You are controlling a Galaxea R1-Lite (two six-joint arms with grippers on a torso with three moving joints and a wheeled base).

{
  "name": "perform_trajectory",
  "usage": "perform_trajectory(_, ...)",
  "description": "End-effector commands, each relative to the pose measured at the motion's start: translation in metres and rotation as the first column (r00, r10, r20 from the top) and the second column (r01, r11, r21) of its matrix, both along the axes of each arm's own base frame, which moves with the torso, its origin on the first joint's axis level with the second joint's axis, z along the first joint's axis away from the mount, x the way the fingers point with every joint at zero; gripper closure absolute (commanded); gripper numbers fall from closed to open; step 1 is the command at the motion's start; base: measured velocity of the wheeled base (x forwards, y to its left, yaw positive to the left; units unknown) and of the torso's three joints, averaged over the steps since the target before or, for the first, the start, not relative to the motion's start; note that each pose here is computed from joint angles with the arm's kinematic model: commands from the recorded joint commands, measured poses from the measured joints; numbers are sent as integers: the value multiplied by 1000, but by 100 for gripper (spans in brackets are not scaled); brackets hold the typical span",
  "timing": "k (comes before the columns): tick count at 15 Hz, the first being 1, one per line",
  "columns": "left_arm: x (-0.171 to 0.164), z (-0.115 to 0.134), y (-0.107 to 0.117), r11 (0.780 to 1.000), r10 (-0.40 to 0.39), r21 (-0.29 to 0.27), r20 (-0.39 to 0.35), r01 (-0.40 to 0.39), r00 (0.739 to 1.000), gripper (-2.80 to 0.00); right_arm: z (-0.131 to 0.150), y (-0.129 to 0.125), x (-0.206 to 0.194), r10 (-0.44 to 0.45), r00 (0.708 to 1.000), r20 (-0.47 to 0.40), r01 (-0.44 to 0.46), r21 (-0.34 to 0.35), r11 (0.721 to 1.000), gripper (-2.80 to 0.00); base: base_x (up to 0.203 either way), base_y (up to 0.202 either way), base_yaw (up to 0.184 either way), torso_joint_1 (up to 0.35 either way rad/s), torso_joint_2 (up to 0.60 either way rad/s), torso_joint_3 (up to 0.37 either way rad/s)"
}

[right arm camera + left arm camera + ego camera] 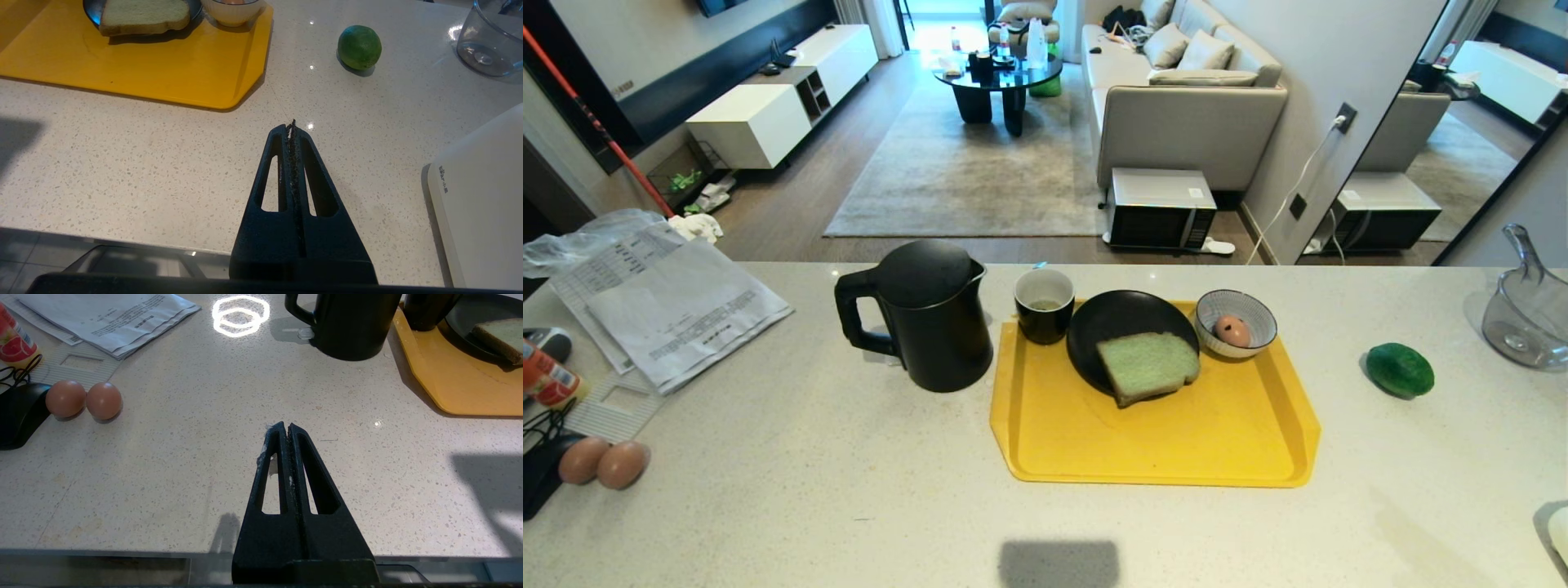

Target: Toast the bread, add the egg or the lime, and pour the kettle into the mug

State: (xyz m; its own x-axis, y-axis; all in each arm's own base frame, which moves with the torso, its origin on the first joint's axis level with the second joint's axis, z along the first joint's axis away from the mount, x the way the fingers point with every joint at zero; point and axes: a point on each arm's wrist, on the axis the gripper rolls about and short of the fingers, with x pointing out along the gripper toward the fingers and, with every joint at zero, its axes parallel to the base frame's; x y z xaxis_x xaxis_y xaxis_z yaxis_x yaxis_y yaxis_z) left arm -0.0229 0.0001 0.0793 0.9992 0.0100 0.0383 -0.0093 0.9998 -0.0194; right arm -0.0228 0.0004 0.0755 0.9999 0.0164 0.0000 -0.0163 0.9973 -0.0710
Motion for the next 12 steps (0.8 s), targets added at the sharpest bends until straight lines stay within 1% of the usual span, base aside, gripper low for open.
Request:
perform_trajectory(1,1,-4,0,1000,1,-1,-11,-1,1000,0,0,0,0,0,1000,0,0,-1,1000,0,0,0,0,0,0,0)
perform_trajectory(12,1,-4,0,1000,1,-1,-11,-1,1000,0,0,0,0,0,1000,0,0,-1,1000,0,0,0,0,0,0,0)
